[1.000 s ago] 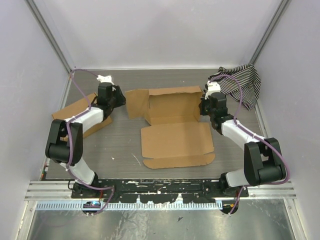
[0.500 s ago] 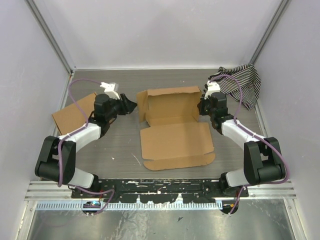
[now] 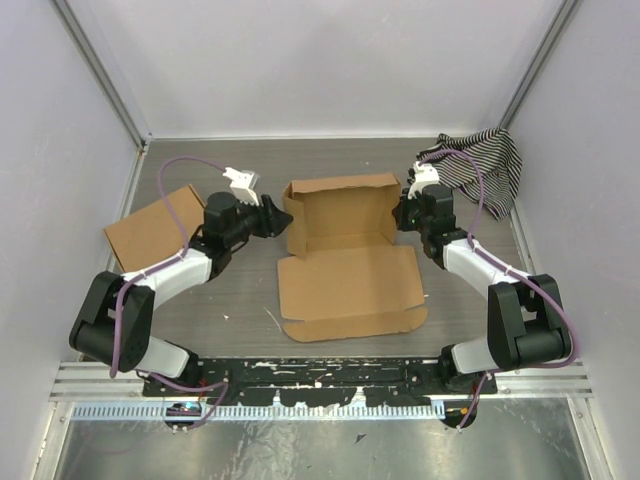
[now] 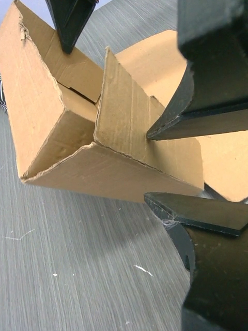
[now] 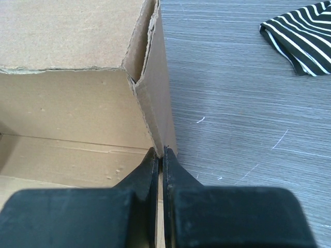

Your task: Fold the paper box

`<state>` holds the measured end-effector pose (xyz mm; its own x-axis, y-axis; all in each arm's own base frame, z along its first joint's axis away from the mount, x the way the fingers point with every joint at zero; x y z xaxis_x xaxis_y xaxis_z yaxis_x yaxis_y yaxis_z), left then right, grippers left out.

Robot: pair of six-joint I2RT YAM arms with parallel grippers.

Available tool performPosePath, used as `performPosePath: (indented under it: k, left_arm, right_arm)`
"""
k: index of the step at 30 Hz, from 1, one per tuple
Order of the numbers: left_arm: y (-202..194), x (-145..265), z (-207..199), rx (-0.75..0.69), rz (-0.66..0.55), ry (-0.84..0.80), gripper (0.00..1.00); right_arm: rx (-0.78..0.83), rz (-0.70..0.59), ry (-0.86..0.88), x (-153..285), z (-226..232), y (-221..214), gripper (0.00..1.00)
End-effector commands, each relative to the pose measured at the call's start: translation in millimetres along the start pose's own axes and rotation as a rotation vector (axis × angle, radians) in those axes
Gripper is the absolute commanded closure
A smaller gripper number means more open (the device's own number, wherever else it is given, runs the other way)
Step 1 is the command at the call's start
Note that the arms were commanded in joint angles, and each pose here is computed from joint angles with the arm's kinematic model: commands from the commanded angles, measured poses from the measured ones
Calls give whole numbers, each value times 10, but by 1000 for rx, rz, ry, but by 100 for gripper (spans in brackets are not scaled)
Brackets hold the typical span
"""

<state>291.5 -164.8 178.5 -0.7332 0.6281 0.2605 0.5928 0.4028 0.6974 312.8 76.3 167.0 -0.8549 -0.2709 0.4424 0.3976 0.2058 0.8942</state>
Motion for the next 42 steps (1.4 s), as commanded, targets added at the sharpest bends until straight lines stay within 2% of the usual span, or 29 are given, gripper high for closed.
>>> performPosePath:
  k: [1,9,17,20,25,29,31,34,39,42]
  left_arm:
    - [91,-80,-163,-70,-50,2,48]
    - [-23,-248,-263,-132,-73,136,48]
    - [-59,-425,-162,-240,-100,499,53]
    - [-69,-479,-129,-237,-117,555,57]
    - [-94,-572,-91,-208,-110,647,73]
    - [-82,-586,-145,-271,-129,850,100]
    - [-89,-547,-146,-354,-111,1005,100]
    - [-87,-562,-173,-407,-122,1117,98]
    - [-153,-514,-174,-343,-157,1094,98]
    - [-207,-478,-314,-332,-173,977,97]
  right_arm:
    - [-30,-29,61,22,49,90,98]
    - [-35,-29,85,45,86,76,98]
    - [-36,-41,92,77,128,91,98]
    - [-36,-43,94,93,142,85,98]
    - [-38,-35,104,94,180,85,98]
    - [-43,-16,88,91,217,92,98]
    - [-54,-4,70,96,237,96,99]
    - [-91,11,38,108,264,123,99]
    - [-146,45,22,98,345,177,99]
    - [-130,45,39,79,435,189,96]
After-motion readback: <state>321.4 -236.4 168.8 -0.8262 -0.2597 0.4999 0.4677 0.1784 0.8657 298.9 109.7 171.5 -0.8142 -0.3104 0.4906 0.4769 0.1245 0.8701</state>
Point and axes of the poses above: each gripper's point midway between its finger pads, its own x axis back along the fingers, its own z axis along the line the jaws close on, y = z × x, the point moved 10 cm from there along x, back along the fingers, and after that the axes turned 15 degrees about x, right-handed, at the moved point
